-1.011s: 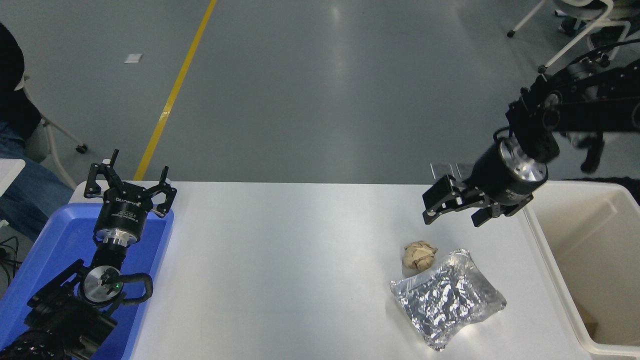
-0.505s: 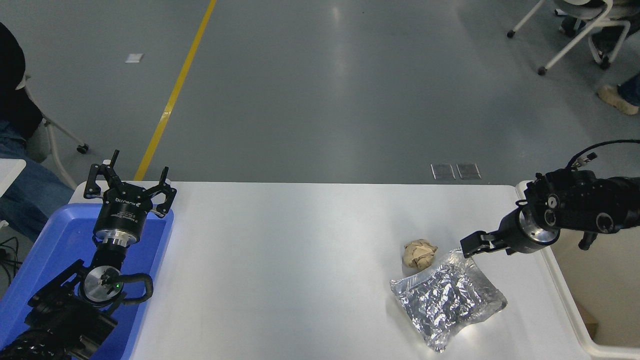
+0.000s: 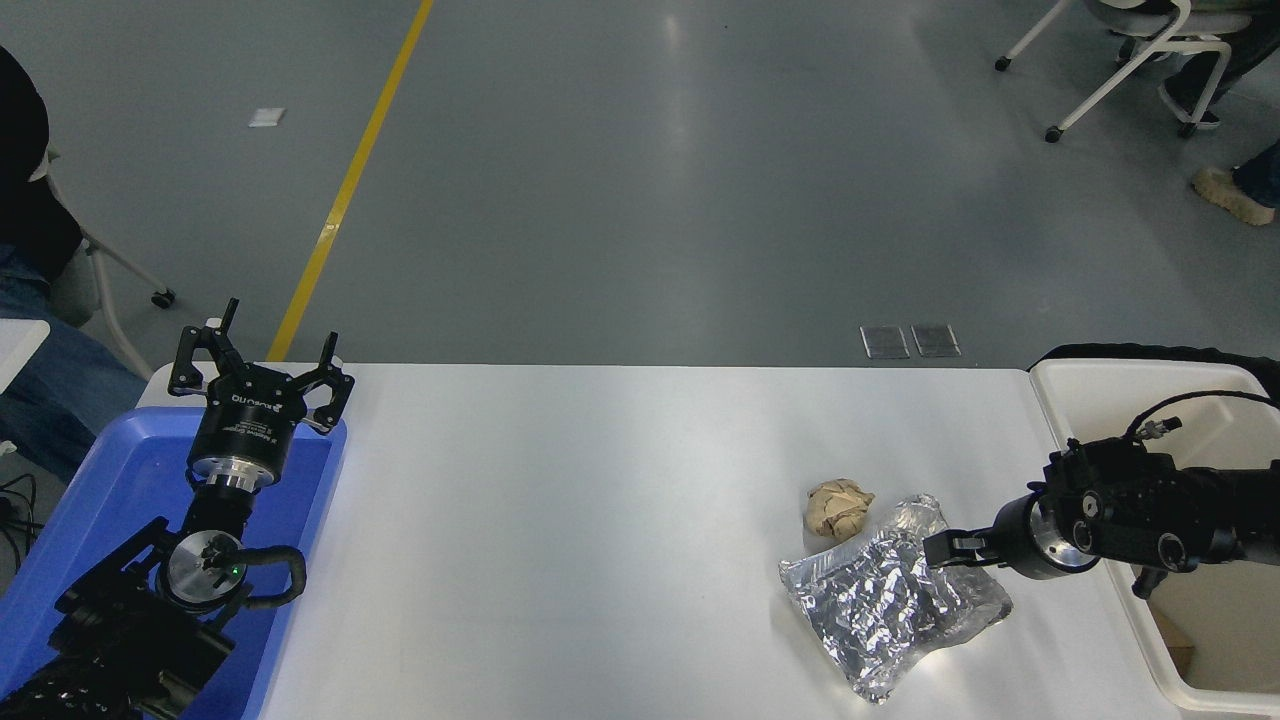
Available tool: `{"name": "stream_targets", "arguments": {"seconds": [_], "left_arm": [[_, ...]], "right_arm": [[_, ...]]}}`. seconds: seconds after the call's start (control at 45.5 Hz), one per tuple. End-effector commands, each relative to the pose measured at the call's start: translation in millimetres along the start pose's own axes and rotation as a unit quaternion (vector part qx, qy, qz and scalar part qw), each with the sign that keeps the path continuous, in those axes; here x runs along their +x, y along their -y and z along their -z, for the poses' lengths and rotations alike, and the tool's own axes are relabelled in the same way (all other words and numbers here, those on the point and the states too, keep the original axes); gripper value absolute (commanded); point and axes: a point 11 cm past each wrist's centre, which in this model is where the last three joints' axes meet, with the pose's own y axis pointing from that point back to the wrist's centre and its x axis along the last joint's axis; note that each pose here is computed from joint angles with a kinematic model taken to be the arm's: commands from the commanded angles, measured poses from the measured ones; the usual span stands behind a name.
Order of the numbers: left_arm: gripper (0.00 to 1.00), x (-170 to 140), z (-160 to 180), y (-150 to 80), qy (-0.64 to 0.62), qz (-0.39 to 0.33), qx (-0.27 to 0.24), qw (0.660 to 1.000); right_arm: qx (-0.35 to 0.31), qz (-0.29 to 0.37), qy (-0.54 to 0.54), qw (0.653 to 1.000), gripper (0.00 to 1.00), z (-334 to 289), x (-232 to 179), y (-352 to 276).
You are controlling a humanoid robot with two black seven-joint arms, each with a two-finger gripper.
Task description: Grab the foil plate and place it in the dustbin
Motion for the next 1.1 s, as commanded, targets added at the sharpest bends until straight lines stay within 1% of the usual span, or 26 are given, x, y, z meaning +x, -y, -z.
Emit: {"name": "stream_targets", "arguments": {"seconds": [0.0, 0.11, 0.198, 0.396, 0.593, 0.681, 0.901, 1.077], "left_arm": [[1.0, 0, 0, 0, 0.0, 0.0, 0.0, 1.0], [1.0, 0, 0, 0, 0.0, 0.0, 0.001, 1.0], [1.0, 0, 0, 0, 0.0, 0.0, 0.0, 1.0], [1.0, 0, 0, 0, 0.001, 0.0, 0.002, 1.0], [1.0, 0, 0, 0, 0.001, 0.001, 0.002, 1.0], [1.0, 0, 0, 0, 0.001, 0.001, 0.002, 1.0], [1.0, 0, 0, 0, 0.001, 0.001, 0.002, 1.0], [1.0, 0, 1, 0, 0.0, 0.001, 0.003, 1.0]], "right_arm": [[0.007, -0.014, 0.004, 1.0, 0.0, 5, 2, 5], [0.01, -0.026, 0.002, 1.0, 0.0, 5, 14, -4], [-0.003, -0.038, 0.001, 0.999, 0.0, -8, 27, -17], [-0.021, -0.036, -0.015, 0.999, 0.0, -28, 44, -65], [-0.026, -0.034, -0.008, 0.999, 0.0, -41, 62, -146], [-0.02, -0.029, -0.013, 0.999, 0.0, -34, 67, -184], [-0.018, -0.041, -0.042, 0.998, 0.0, -4, 92, -290], [-0.018, -0.041, -0.058, 0.997, 0.0, 23, 106, -349]]}}
